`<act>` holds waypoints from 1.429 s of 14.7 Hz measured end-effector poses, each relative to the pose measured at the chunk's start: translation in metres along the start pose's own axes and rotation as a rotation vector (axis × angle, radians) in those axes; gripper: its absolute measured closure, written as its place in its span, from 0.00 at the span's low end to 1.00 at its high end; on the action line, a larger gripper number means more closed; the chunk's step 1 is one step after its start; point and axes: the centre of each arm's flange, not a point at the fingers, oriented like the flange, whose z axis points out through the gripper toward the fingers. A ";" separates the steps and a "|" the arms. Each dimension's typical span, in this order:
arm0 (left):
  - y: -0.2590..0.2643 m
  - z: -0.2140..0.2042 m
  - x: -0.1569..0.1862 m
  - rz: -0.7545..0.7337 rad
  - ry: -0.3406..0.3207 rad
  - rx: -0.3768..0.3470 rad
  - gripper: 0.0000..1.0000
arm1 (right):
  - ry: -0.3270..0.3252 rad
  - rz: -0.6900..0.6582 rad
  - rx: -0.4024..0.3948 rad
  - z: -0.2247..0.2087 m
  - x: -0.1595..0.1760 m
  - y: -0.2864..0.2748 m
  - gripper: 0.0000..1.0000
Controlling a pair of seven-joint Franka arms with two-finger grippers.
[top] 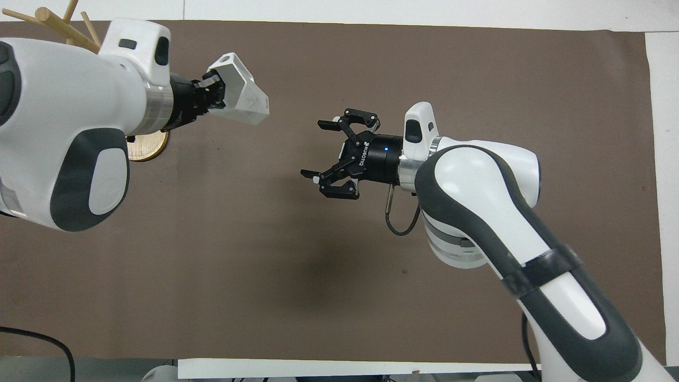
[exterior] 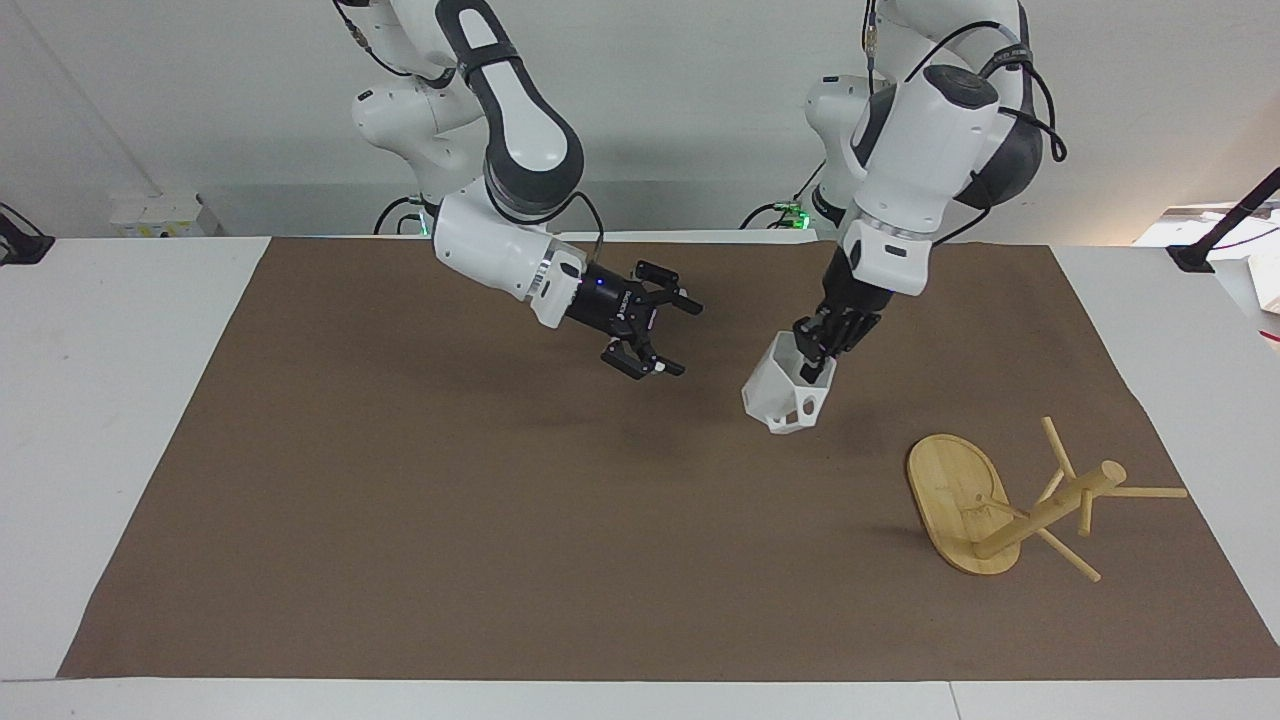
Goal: Hang cup on rack
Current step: 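Carry the mug to the rack with the left gripper while the right gripper withdraws, then hang the mug on a rack peg and open the left gripper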
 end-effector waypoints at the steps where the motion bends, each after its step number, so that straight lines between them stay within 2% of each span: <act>1: -0.014 0.008 0.010 -0.016 0.056 -0.038 0.92 | -0.037 -0.024 0.027 -0.018 -0.005 0.012 0.00; 3: -0.045 0.026 0.021 -0.041 0.145 -0.087 0.92 | -0.140 -0.030 0.085 -0.066 -0.020 0.041 0.00; 4: -0.057 0.033 0.024 -0.051 0.166 -0.093 0.92 | -0.193 -0.011 0.107 -0.093 -0.028 0.054 0.00; 7: -0.084 0.041 0.037 -0.070 0.182 -0.071 0.92 | -0.361 0.055 0.129 -0.168 -0.059 0.082 0.00; 9: -0.101 0.046 0.049 -0.067 0.192 -0.054 0.92 | -0.522 0.107 0.123 -0.215 -0.069 0.092 0.00; 10: -0.109 0.050 0.056 -0.063 0.200 -0.048 0.92 | -0.613 0.140 0.109 -0.234 -0.065 0.095 0.00; 12: -0.127 0.062 0.069 -0.051 0.212 -0.032 0.92 | -0.786 0.210 0.024 -0.263 -0.036 0.098 0.00; 14: -0.142 0.077 0.077 -0.038 0.211 -0.012 0.92 | -0.893 0.295 -0.073 -0.285 0.005 0.090 0.00; 16: -0.152 0.085 0.082 -0.036 0.210 -0.001 0.92 | -0.965 0.425 -0.140 -0.300 0.028 0.075 0.00; 17: -0.153 0.086 0.083 -0.035 0.211 0.000 0.92 | -0.979 0.492 -0.185 -0.308 0.036 0.068 0.00; 21: -0.159 0.084 0.088 -0.046 0.218 0.002 0.92 | -0.962 0.765 -0.367 -0.334 0.066 0.045 0.00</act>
